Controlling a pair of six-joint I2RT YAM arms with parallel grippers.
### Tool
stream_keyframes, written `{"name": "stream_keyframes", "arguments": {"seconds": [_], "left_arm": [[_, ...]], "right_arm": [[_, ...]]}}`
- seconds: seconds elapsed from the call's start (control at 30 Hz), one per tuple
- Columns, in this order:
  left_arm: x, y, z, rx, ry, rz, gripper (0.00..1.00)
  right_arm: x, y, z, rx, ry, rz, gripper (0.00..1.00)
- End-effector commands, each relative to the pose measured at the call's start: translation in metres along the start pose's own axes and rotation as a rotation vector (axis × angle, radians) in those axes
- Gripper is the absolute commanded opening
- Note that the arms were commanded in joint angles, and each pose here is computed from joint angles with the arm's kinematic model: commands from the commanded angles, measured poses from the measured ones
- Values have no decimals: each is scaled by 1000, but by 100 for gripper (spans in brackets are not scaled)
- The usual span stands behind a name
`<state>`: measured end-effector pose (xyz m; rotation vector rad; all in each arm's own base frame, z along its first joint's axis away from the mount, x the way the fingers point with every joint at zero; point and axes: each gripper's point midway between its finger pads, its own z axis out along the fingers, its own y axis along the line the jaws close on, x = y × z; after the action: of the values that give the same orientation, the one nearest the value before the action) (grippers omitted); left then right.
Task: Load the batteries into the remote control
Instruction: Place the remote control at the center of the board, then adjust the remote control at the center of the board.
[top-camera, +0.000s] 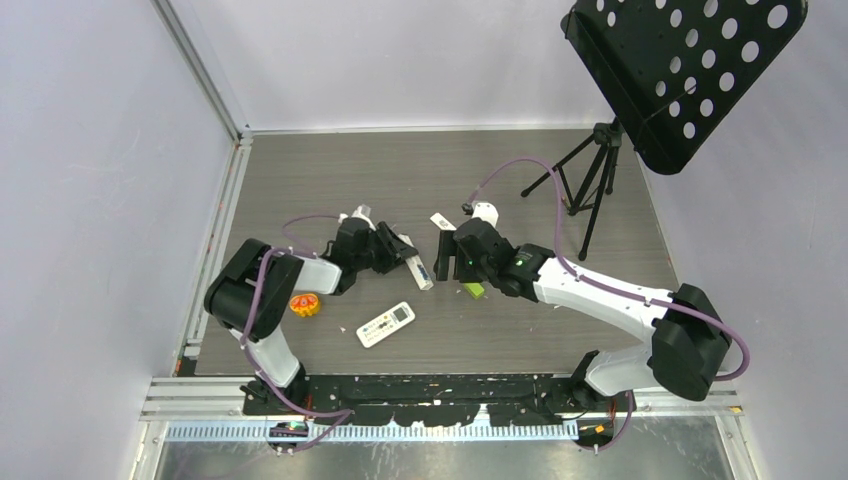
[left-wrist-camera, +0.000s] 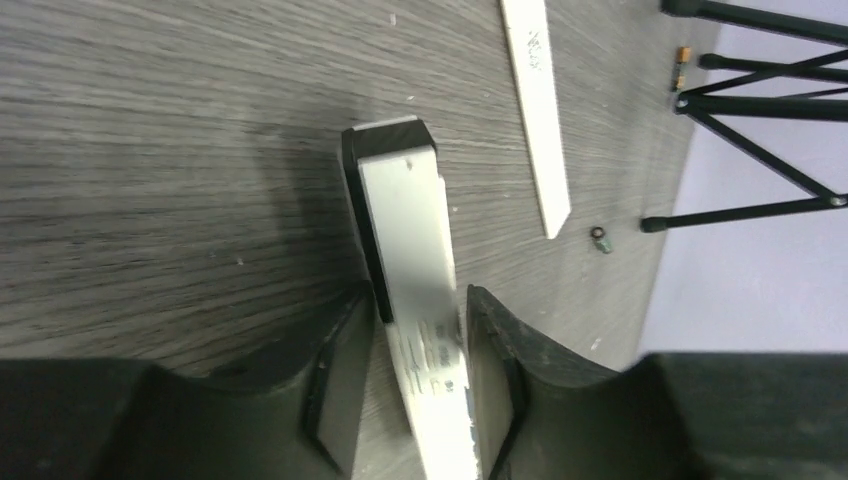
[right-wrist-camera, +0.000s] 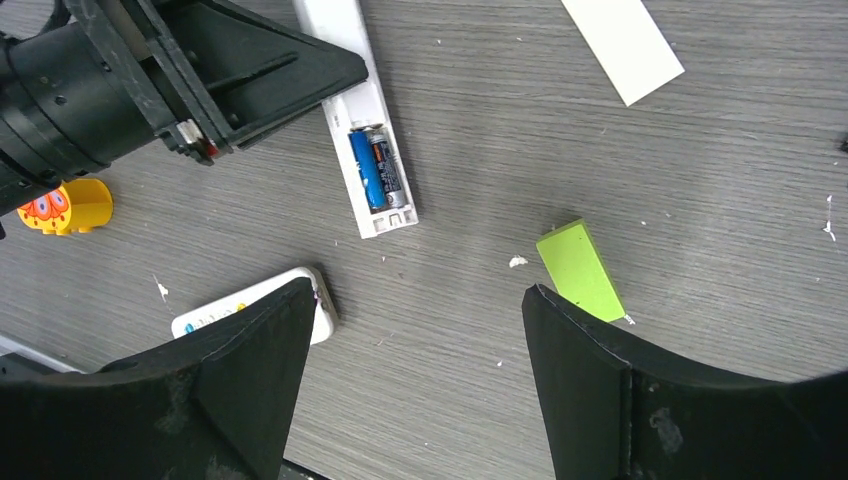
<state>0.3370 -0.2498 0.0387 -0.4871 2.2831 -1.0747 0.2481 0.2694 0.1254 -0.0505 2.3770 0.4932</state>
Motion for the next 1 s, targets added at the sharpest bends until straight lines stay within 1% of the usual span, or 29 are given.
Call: {"name": "stream_keyframes", "arguments": {"seconds": [0.0, 0.13, 0.27, 0.37, 0.53, 0.67, 0.83, 0.93, 0.97], "left_arm": [[3, 28, -6, -104, -27, 36, 47], [1, 33, -9, -125, -52, 30, 53], [0, 35, -12, -140, -58, 39, 53], [0, 40, -15, -172, -56, 55, 50], [-3, 32, -21, -159, -55, 74, 43], [-10, 26, -31, -181, -63, 105, 42], [-24, 21, -56, -223, -102, 152, 42], [-31, 18, -74, -236, -115, 167, 45], [-30, 18, -80, -240, -107, 168, 46]], "right_arm": [[-19, 18, -3, -52, -47, 16, 81], [-20, 18, -4, -55, -45, 43, 81], [-19, 17, -6, -58, -46, 50, 81], [-18, 17, -4, -54, -36, 46, 80], [-14, 26, 12, -49, 32, 29, 67], [-18, 35, 35, -17, 93, -25, 58], [-28, 31, 68, 52, 154, -105, 55], [-36, 27, 82, 78, 185, -150, 49], [-37, 25, 86, 82, 197, -164, 45]]}}
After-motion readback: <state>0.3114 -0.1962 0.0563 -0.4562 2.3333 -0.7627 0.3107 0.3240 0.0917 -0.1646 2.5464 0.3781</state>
